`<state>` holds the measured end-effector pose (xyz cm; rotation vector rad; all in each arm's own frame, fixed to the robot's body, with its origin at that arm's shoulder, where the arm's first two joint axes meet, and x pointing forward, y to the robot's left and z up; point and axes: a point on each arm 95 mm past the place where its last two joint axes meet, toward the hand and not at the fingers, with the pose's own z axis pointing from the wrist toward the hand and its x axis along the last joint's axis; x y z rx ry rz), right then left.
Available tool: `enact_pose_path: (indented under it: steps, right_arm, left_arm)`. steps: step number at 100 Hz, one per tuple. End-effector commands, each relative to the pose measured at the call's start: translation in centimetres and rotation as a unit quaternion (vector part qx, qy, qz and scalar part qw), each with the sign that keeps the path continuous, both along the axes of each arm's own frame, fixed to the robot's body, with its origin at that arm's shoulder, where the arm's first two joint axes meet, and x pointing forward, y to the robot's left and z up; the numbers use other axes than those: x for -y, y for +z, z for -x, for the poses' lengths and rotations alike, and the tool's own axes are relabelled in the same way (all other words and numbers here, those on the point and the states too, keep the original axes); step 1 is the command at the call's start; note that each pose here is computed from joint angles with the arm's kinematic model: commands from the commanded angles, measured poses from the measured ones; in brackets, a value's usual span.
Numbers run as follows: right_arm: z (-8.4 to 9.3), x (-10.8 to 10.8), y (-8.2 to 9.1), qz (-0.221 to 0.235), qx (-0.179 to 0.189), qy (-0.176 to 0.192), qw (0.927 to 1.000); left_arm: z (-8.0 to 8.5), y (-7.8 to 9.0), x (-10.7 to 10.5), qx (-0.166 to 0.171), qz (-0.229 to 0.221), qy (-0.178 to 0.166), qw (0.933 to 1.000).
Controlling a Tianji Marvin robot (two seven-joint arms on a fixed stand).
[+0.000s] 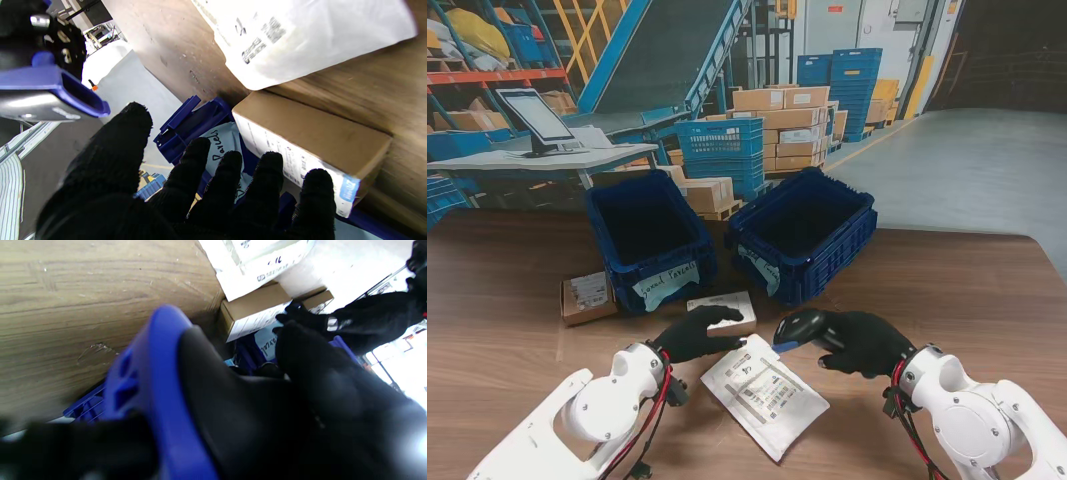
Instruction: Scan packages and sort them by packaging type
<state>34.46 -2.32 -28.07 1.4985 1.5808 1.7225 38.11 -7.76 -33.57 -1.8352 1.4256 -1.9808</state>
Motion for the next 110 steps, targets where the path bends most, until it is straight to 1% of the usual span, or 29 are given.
enact_pose_path:
  steps: [1,18,43,54,63,91,110]
  right_arm:
    - [0.2,-0.5,0.5,-0.008,0.004,-0.001,1.0]
    - [0.1,-0.4,0.8,-0.015,0.009,-0.011,0.9998]
    - [0.3,-0.3,0.6,-0.031,0.007,-0.026,0.9992]
    - [0.4,-0.1,0.8,-0.037,0.007,-0.038,0.9986]
    - [0.5,0.0,1.0,-0.042,0.008,-0.044,0.9981]
    - [0.6,0.2,1.1,-0.049,0.007,-0.048,0.9976]
    - [0.6,0.1,1.0,-0.056,0.006,-0.047,0.9973]
  left_arm:
    - [0.7,-0.2,0.0,-0.007,-0.004,-0.012,0.9999]
    - [1.5,-0.2,-0.4,-0.008,-0.019,-0.026,0.9995]
    - [1.8,-0.9,-0.3,-0.022,-0.039,-0.041,0.9981]
    - [1.8,-1.5,0.0,-0.029,-0.05,-0.051,0.997]
    - [1.7,-2.0,0.3,-0.044,-0.056,-0.057,0.9959]
    - [1.2,-3.1,1.2,-0.065,-0.078,-0.075,0.9921]
    - [1.0,-3.5,1.5,-0.074,-0.094,-0.075,0.9899]
